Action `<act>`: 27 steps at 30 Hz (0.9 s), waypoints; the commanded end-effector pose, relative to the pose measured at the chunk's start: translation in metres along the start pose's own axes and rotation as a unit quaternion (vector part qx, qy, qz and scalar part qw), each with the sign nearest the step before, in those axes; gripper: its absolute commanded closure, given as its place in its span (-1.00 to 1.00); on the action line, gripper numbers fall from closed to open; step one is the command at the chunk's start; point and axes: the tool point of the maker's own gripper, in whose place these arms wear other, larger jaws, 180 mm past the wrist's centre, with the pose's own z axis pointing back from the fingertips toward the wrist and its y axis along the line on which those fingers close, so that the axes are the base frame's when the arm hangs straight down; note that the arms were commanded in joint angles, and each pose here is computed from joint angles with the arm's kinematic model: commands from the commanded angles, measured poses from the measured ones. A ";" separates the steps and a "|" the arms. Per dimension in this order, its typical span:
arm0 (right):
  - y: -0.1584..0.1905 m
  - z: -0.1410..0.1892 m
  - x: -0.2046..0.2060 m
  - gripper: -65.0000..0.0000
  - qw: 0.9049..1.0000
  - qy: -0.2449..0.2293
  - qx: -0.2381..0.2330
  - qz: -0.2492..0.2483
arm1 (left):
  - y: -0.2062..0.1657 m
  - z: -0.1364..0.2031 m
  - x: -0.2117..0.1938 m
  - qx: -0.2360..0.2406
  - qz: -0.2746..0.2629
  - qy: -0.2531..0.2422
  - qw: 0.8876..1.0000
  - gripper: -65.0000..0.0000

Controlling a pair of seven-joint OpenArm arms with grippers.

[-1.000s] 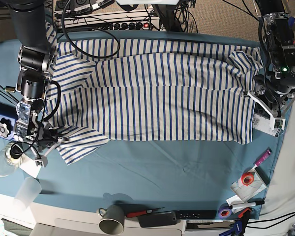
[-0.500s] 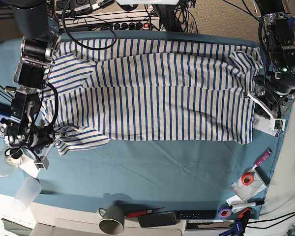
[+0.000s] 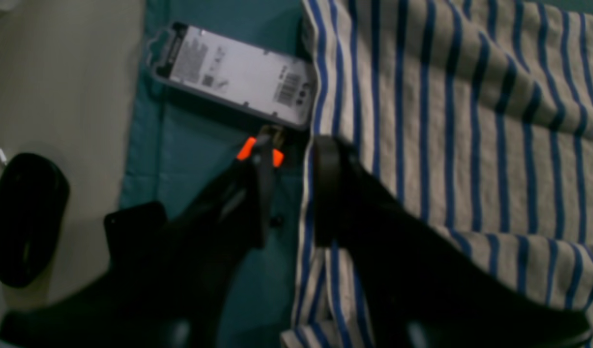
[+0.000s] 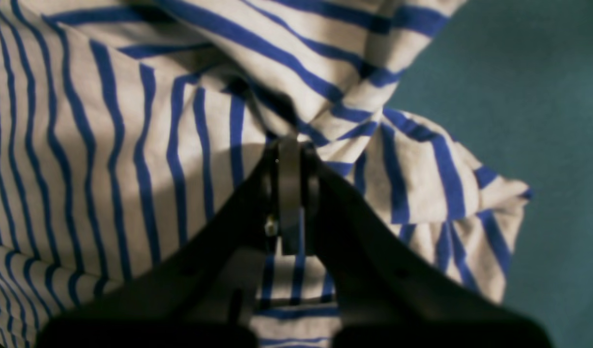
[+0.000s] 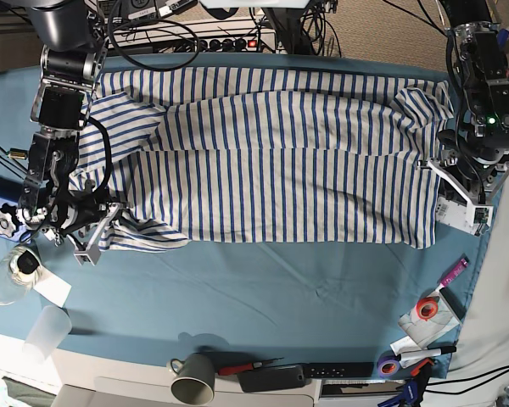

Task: Fold the T-shirt properly
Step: 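Hold the hem corner with the right gripper and tug it taut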

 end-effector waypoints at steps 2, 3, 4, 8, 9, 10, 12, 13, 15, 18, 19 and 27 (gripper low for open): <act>-0.008 0.015 0.018 0.74 1.000 -0.022 -0.010 0.009 | 0.004 0.004 0.015 0.006 -0.005 -0.025 1.000 0.52; -0.009 0.015 0.017 0.70 1.000 -0.019 -0.011 0.009 | 0.004 0.004 0.015 0.006 -0.005 -0.025 1.000 0.52; -0.011 0.016 0.017 0.69 1.000 -0.018 -0.013 0.009 | 0.004 0.004 0.015 0.006 -0.005 -0.025 1.000 0.52; -0.015 0.027 0.022 0.69 0.999 -0.038 0.008 0.001 | 0.004 0.004 0.015 0.006 -0.005 -0.025 1.000 0.52; -0.017 0.031 0.024 0.69 0.999 -0.044 0.014 -0.001 | 0.004 0.004 0.015 0.006 -0.005 -0.025 1.000 0.52; -0.020 0.035 0.025 0.69 0.999 -0.048 0.015 0.000 | 0.004 0.004 0.015 0.006 -0.005 -0.025 1.000 0.52; -0.029 0.044 0.026 0.69 0.998 -0.054 0.011 0.003 | 0.004 0.004 0.015 0.006 -0.005 -0.025 1.000 0.52; -0.034 0.049 0.028 0.69 0.998 -0.061 0.007 0.001 | 0.004 0.004 0.015 0.006 -0.005 -0.026 1.000 0.52; -0.039 0.061 0.035 0.69 0.996 -0.085 0.011 -0.001 | 0.004 0.004 0.015 0.006 -0.005 -0.026 1.000 0.52; -0.041 0.082 0.049 0.69 0.990 -0.137 0.027 -0.001 | 0.004 0.004 0.015 0.006 -0.005 -0.026 1.000 0.52; -0.045 0.087 0.051 0.69 0.989 -0.148 0.025 -0.003 | 0.004 0.004 0.015 0.006 -0.005 -0.025 1.000 0.52; -0.060 0.095 0.048 0.36 0.988 -0.154 0.002 0.010 | 0.004 0.003 0.015 0.006 -0.005 -0.025 1.000 0.52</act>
